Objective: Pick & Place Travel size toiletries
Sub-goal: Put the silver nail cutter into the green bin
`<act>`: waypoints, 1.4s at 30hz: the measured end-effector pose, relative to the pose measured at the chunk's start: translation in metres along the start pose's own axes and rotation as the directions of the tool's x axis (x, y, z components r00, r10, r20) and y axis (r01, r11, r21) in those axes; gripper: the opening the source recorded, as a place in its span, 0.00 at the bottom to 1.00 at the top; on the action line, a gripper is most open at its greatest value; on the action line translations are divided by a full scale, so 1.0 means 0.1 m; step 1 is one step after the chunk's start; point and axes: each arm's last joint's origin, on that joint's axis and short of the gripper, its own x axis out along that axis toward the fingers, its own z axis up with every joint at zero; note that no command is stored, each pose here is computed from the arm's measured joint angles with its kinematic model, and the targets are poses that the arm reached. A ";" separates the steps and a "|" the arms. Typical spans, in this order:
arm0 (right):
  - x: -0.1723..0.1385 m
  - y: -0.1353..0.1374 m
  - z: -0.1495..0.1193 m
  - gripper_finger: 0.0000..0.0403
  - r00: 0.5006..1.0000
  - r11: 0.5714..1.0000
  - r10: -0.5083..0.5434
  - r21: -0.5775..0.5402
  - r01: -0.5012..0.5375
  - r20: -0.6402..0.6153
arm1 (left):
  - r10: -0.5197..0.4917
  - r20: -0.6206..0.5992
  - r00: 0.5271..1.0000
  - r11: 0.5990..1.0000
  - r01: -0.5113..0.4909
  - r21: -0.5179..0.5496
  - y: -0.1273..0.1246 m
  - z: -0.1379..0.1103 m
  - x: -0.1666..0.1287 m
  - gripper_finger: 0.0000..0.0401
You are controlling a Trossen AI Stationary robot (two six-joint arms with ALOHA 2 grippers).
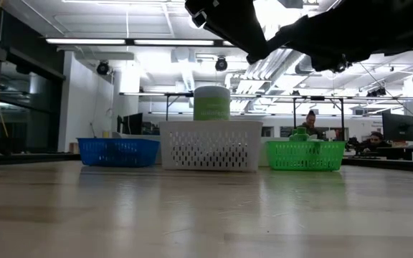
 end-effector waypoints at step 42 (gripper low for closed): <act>-0.58 -1.59 0.05 0.10 0.684 0.653 -0.532 0.273 0.706 -0.499 | 0.223 0.106 0.969 0.950 -0.191 -0.248 1.01 -1.60 -0.67 0.42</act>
